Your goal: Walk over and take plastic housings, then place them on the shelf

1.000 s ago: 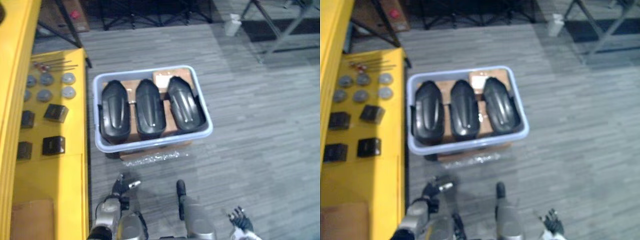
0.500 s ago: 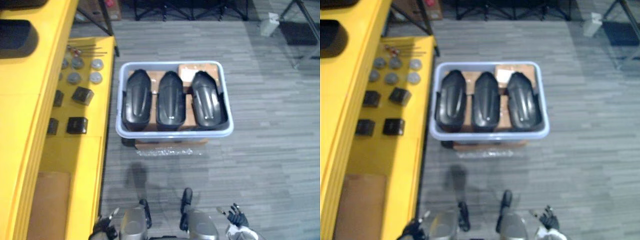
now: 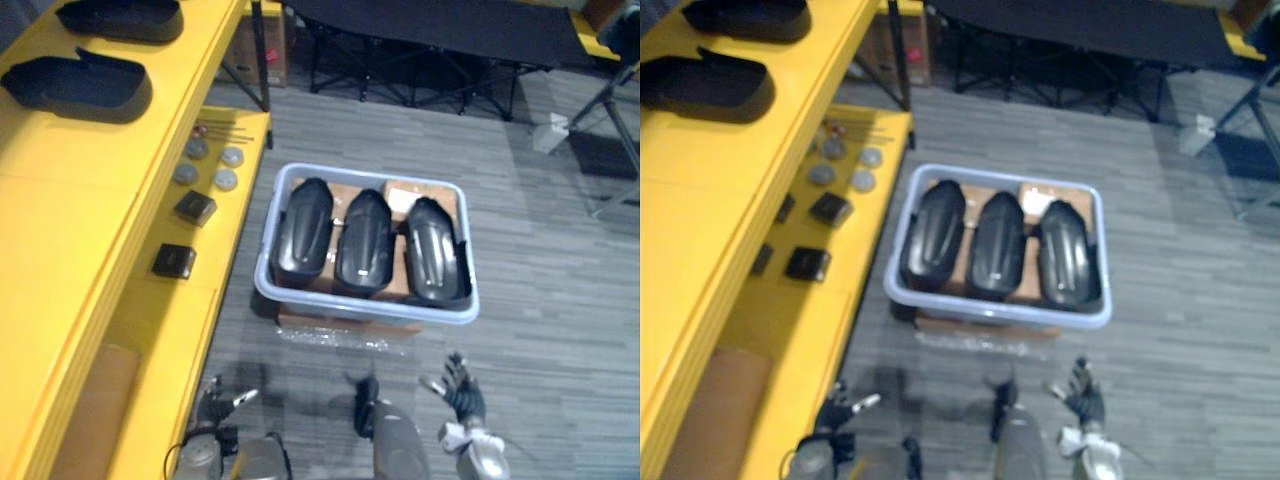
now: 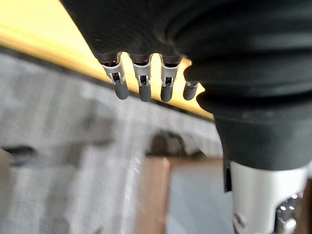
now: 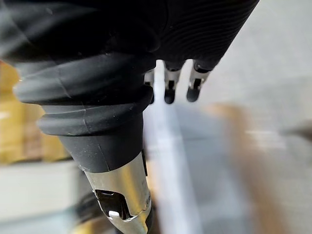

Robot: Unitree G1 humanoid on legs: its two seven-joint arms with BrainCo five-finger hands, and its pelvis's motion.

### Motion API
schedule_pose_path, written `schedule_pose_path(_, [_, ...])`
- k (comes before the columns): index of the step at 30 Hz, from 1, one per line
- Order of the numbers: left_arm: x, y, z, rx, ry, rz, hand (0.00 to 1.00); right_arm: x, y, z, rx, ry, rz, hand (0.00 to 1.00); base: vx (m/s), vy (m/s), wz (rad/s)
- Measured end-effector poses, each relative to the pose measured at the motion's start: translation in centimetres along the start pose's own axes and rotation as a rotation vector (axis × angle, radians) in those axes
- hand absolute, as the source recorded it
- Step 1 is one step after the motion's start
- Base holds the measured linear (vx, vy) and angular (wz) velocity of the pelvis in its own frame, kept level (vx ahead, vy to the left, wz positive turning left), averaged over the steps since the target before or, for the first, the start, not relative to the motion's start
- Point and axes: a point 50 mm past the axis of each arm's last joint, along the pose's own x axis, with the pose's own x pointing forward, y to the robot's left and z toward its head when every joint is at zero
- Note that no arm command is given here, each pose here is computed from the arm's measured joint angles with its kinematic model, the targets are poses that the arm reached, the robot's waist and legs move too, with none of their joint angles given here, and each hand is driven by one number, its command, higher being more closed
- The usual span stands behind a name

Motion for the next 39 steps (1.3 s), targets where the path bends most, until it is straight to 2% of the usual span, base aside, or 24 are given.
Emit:
schedule_pose_path(1, [0.0,-0.5,0.0,-0.005,0.002,-0.014,0.0,0.3,0.1,1.1,-0.009,-0.051,0.026,0.0,0.29,-0.168,0.54])
schedule_pose_path(3, [-0.1,-1.5,0.4,-0.021,-0.007,-0.038,0.0,1.4,1.2,6.5,-0.047,-0.294,0.186,0.0,0.25,-0.094,0.49])
schedule_pose_path(5, [-0.1,-1.5,0.3,-0.03,-0.001,-0.037,0.0,1.9,1.5,9.0,-0.063,-0.396,0.265,0.0,0.12,-0.11,0.34])
schedule_pose_path(7, [-0.2,-1.3,-0.2,-0.052,0.021,-0.031,0.0,2.2,1.1,13.5,-0.083,-0.565,0.335,0.0,0.06,-0.073,0.56])
schedule_pose_path(9, [-0.6,-0.8,-1.3,-0.033,0.051,-0.024,0.0,2.8,1.0,18.6,-0.08,-0.737,0.357,0.0,0.0,-0.042,0.34])
schedule_pose_path(13, [-1.5,0.0,-3.7,0.023,0.128,-0.019,0.0,4.5,1.4,22.5,-0.01,-0.816,0.275,0.0,-0.04,0.005,0.06])
schedule_pose_path(15, [-1.7,0.2,-4.0,0.022,0.138,-0.015,0.0,5.1,0.6,22.2,0.0,-0.754,0.168,0.0,-0.06,0.031,-0.02])
schedule_pose_path(17, [-1.6,0.3,-3.9,0.026,0.134,-0.022,0.0,5.5,-1.4,20.8,-0.046,-0.646,-0.017,0.0,-0.07,0.045,-0.15])
schedule_pose_path(20, [-1.6,0.5,-3.7,0.027,0.124,-0.027,0.0,5.5,-4.5,18.8,-0.056,-0.551,-0.193,0.0,-0.09,0.046,-0.27])
schedule_pose_path(23, [-1.6,0.8,-3.8,0.021,0.124,-0.02,0.0,4.7,-6.2,18.1,-0.065,-0.522,-0.268,0.0,-0.11,0.039,-0.21])
schedule_pose_path(25, [-1.6,0.9,-3.8,0.025,0.107,-0.024,0.0,4.2,-6.8,17.5,-0.075,-0.499,-0.293,0.0,-0.07,0.026,-0.08])
schedule_pose_path(28, [-1.4,0.7,-3.1,0.102,0.05,-0.07,0.0,3.0,-8.1,15.5,-0.106,-0.419,-0.343,0.0,-0.01,0.015,-0.13])
schedule_pose_path(32, [-1.0,0.3,-1.8,0.158,0.001,-0.115,0.0,0.3,-9.7,12.1,-0.055,-0.316,-0.434,0.0,-0.05,0.093,-0.63])
schedule_pose_path(34, [-0.7,1.2,-0.4,0.183,-0.035,-0.091,0.0,-1.5,-9.6,10.5,-0.049,-0.275,-0.413,0.0,-0.19,0.159,-0.91])
schedule_pose_path(36, [-0.2,3.5,0.0,0.135,-0.009,0.015,0.0,-1.8,-8.9,9.7,-0.029,-0.268,-0.359,0.0,-0.27,0.142,-1.25])
schedule_pose_path(39, [0.2,5.5,0.2,0.157,0.017,0.088,0.0,-1.7,-8.7,9.2,-0.026,-0.279,-0.355,0.0,-0.14,0.11,-0.66])
